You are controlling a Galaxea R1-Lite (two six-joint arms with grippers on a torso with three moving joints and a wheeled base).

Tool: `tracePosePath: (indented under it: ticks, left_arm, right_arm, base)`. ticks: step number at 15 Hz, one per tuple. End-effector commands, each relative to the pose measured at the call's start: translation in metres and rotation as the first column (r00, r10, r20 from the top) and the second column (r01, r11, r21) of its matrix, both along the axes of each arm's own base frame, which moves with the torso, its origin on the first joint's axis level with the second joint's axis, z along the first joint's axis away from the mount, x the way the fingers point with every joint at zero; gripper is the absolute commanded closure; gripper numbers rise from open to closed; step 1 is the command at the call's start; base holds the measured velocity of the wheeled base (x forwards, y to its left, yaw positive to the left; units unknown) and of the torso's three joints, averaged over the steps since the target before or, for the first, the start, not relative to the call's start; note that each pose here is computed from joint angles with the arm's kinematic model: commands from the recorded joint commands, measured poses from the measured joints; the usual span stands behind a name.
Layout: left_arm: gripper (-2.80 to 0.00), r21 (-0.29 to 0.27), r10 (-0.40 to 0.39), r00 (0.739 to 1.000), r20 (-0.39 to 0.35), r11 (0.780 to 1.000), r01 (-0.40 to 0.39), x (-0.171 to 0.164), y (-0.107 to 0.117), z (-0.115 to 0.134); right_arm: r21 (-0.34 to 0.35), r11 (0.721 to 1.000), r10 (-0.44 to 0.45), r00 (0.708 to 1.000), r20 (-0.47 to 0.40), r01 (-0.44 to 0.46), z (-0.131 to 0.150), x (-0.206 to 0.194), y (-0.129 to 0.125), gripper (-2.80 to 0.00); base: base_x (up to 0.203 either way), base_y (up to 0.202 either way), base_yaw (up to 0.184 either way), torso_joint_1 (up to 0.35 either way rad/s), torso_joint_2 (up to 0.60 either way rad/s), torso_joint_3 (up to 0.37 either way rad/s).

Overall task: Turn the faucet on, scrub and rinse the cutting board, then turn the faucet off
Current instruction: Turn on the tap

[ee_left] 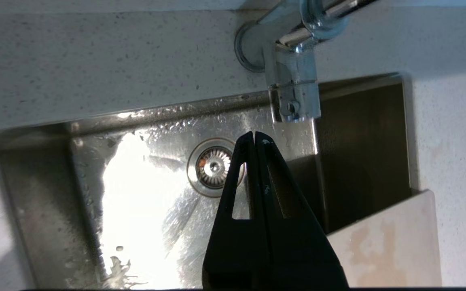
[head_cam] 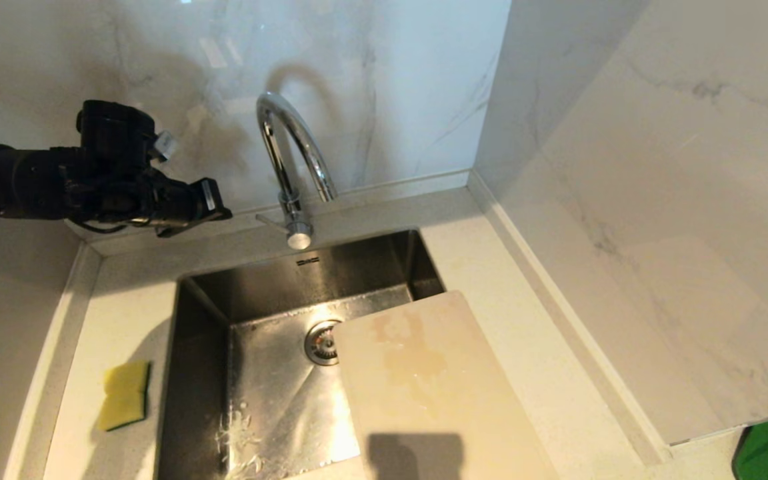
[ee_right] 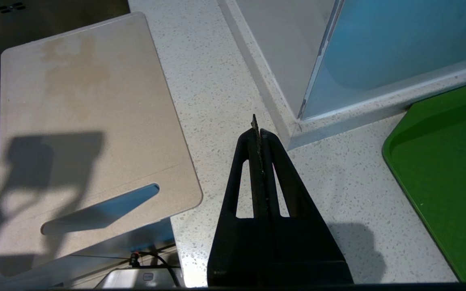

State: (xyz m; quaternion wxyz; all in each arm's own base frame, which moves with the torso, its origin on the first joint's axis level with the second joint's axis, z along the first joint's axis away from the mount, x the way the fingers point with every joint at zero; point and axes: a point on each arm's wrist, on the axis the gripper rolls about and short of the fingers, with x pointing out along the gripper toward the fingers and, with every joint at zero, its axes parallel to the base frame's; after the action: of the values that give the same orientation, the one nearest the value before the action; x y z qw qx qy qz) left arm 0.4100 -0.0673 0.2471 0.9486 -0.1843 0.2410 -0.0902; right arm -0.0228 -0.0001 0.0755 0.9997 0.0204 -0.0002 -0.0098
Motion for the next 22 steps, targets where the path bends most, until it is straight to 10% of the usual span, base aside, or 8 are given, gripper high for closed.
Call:
tracePosePath:
  ticks: [1,22]
  left_arm:
    - [0.0,-0.031,0.013,1.0,0.005,0.999,-0.012,0.013,-0.002,-0.003]
    - [0.0,-0.141,0.021,0.994,0.108,0.99,-0.005,0.06,-0.022,-0.023]
  right_arm:
    - [0.001,1.0,0.0,1.0,0.002,0.0,0.0,0.0,0.0,0.0]
    - [0.001,1.0,0.0,1.0,0.002,0.0,0.0,0.0,0.0,0.0]
  base:
    - [0.0,0.0,0.0,0.0,0.0,0.0]
    - [0.0,0.0,0.0,0.0,0.0,0.0]
